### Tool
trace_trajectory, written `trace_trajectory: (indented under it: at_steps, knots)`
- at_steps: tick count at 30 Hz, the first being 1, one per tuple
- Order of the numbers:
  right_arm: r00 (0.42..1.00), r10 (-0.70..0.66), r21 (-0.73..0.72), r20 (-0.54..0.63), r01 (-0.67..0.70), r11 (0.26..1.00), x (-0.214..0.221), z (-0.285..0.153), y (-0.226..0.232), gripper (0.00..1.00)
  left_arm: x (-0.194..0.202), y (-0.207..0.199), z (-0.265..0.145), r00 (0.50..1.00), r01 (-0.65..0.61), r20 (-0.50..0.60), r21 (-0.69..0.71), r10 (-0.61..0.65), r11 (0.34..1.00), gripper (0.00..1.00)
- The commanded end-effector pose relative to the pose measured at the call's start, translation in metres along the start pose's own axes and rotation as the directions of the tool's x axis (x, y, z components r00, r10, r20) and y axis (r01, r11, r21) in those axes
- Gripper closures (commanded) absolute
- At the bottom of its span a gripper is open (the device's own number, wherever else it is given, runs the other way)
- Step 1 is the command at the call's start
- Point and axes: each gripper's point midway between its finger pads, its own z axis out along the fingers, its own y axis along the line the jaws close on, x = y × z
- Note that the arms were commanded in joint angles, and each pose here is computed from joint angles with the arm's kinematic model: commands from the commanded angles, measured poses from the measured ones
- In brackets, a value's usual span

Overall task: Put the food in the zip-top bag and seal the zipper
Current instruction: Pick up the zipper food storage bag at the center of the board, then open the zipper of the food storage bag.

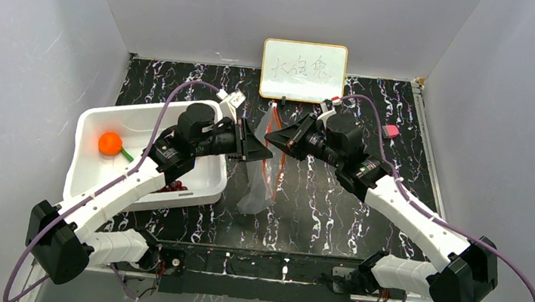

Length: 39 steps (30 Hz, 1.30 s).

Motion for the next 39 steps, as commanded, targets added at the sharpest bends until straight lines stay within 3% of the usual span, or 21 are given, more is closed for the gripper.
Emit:
trace_trajectory:
  at_steps: [1,4,14,16,21,28,39]
  knots:
    - [0.997,-0.043,-0.071,0.063,0.048,0.996,-0.013,-0.008,0.03,1.0,-0.004,-0.007,-0.002,0.999,-0.032,0.022,0.016,0.031,0.999,0.92]
    - [0.994,-0.081,-0.05,0.069,0.085,0.995,-0.014,-0.01,0.028,1.0,-0.004,-0.006,-0.004,0.999,-0.036,0.022,0.008,0.035,0.999,1.0]
    - [0.948,-0.293,0.138,0.122,0.276,0.951,-0.038,-0.045,0.034,0.55,-0.007,-0.008,-0.01,0.997,-0.061,0.044,-0.002,0.061,0.998,1.0]
    - [0.938,-0.326,0.189,0.12,0.301,0.935,-0.042,-0.05,0.029,0.51,-0.006,-0.007,-0.009,0.997,-0.059,0.041,-0.003,0.059,0.998,1.0]
    - [0.928,-0.365,0.267,0.082,0.332,0.905,-0.044,-0.052,0.017,0.5,-0.007,-0.008,-0.009,0.997,-0.065,0.038,-0.002,0.065,0.998,1.0]
    - [0.926,-0.378,0.262,-0.02,0.37,0.891,-0.03,-0.035,0.006,0.49,-0.009,-0.009,-0.009,0.997,-0.067,0.039,-0.003,0.067,0.998,1.0]
    - [0.918,-0.387,0.31,-0.084,0.393,0.866,-0.023,-0.017,-0.017,0.52,-0.008,-0.009,-0.009,0.997,-0.06,0.039,-0.009,0.061,0.998,1.0]
